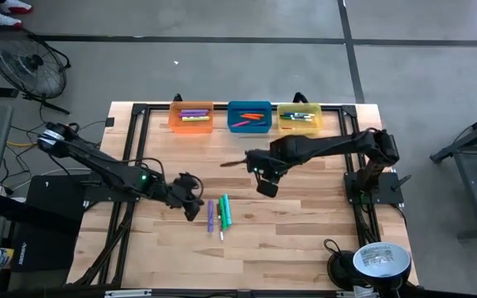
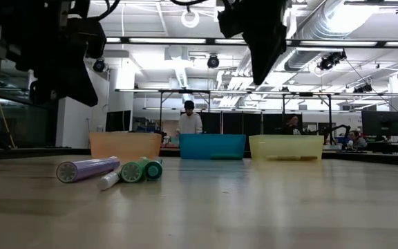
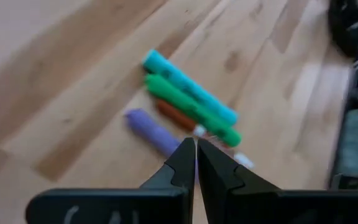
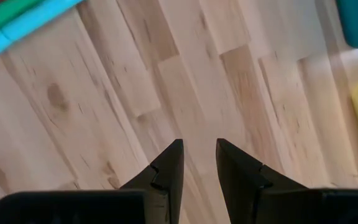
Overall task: Pick & Place Markers
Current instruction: Put the light violet highlighter into the orange bin
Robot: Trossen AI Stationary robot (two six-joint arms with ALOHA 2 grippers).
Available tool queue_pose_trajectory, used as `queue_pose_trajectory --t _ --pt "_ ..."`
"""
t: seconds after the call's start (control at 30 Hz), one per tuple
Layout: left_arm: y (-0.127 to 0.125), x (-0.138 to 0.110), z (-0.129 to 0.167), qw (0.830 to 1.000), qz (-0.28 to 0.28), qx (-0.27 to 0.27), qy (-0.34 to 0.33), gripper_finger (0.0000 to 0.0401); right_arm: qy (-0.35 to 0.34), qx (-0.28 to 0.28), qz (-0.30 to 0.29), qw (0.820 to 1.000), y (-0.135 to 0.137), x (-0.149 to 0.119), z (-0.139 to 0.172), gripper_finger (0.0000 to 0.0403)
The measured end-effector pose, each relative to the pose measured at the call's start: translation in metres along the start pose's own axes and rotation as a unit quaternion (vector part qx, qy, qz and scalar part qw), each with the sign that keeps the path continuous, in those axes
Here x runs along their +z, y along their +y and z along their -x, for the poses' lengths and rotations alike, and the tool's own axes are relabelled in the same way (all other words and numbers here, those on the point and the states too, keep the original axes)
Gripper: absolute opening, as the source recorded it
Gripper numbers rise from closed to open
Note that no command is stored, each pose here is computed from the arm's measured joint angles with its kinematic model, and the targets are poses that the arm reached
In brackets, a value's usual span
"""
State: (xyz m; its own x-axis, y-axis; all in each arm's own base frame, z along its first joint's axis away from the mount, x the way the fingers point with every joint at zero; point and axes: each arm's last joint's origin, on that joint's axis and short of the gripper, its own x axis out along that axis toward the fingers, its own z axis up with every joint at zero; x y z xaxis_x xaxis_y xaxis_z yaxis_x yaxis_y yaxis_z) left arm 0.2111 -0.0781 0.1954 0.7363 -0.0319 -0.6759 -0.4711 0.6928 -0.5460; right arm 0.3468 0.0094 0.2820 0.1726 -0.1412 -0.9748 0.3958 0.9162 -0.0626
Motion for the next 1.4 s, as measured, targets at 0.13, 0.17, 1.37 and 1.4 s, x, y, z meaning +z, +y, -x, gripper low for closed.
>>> queue_pose_trajectory --t 0.13,0.17,1.37,1.4 --pt "-0.001 -0.002 -0.008 0.998 0.069 0.002 0.007 0.0017 0.007 -0.026 0.023 0.999 0.011 -0.010 0.003 0.0083" --pt "-0.001 -0.003 -0.009 0.996 0.094 0.002 0.010 0.0017 0.008 -0.030 0.025 0.999 0.014 -0.012 0.003 0.0083" --pt "-0.061 0.003 -0.031 0.959 0.231 0.148 0.064 0.0017 -0.371 0.218 -0.005 0.903 -0.020 -0.201 -0.011 0.0025" --pt "-0.058 0.001 -0.034 0.956 0.235 0.160 0.069 0.0017 -0.374 0.223 -0.007 0.900 -0.024 -0.204 -0.013 0.0021"
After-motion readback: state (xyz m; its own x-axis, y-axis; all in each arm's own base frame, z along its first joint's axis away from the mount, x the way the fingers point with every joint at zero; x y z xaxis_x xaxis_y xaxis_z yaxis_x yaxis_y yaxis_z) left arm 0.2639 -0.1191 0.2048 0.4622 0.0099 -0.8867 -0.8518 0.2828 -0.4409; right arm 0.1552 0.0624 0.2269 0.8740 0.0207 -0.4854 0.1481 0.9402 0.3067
